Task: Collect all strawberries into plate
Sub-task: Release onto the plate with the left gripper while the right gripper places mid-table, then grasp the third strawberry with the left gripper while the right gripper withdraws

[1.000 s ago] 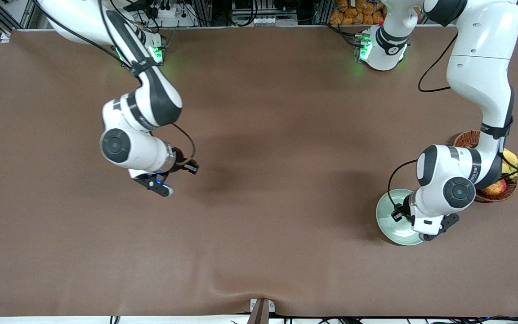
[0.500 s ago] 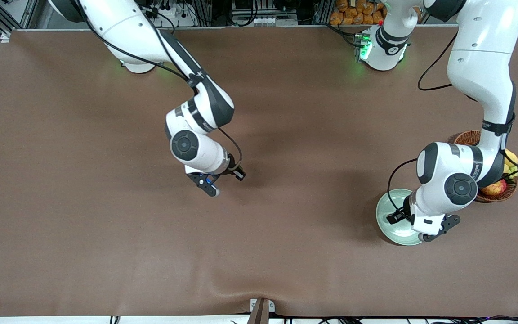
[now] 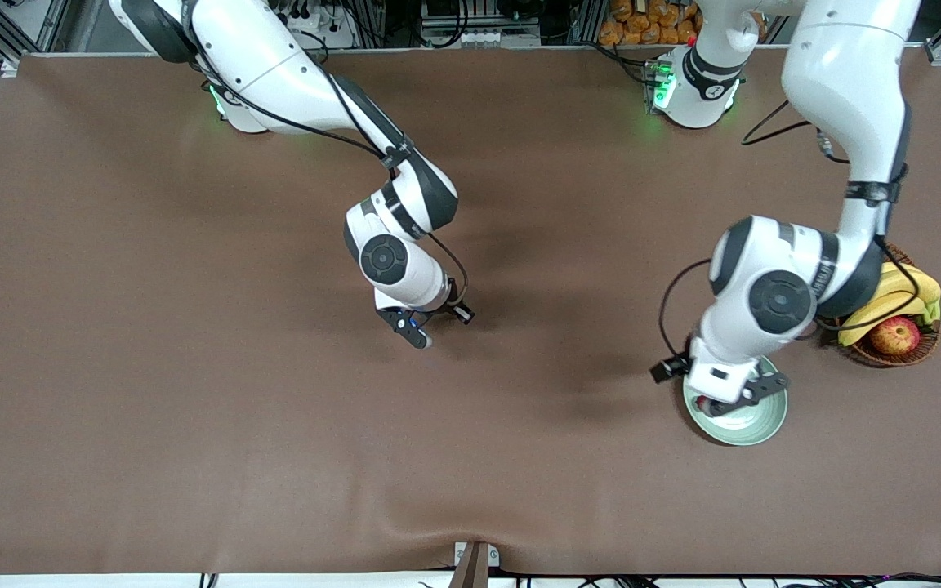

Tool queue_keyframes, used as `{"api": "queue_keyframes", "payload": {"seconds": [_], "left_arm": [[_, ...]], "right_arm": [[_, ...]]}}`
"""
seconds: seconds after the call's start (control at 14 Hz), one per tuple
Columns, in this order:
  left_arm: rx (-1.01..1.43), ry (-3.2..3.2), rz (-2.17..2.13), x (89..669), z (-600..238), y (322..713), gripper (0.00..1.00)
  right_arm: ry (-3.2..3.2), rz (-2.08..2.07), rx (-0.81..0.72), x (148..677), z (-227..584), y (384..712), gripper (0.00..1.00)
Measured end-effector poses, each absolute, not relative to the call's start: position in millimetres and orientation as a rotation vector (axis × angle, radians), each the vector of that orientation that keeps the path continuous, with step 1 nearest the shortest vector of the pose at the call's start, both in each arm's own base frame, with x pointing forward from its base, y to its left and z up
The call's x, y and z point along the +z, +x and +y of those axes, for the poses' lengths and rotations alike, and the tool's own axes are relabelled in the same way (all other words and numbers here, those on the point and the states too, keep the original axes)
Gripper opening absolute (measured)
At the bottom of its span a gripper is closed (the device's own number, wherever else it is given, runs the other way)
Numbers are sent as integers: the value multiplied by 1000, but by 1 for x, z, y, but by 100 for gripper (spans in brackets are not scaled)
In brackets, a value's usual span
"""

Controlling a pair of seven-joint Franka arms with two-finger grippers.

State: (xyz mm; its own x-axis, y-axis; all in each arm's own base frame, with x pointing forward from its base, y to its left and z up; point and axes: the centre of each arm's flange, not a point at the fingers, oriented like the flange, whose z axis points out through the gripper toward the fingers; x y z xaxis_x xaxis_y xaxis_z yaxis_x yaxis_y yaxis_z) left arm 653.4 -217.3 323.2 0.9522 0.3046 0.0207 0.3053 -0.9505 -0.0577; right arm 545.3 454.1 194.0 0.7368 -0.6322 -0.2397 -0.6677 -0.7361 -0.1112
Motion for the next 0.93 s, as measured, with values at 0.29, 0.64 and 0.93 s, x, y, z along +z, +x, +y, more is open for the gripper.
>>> {"api": "queue_keyframes", "payload": {"seconds": [0.29,0.64,0.93], "left_arm": [[18,-3101,-393,326,-281,628,100],[102,-3167,-380,320,-319,612,100],[107,-3201,-365,291,-387,583,100]], "right_arm": [[-2758,1033,296,209,457,555,75],[-2773,1078,361,275,420,603,100],[-2805,977,325,308,344,651,100]]}}
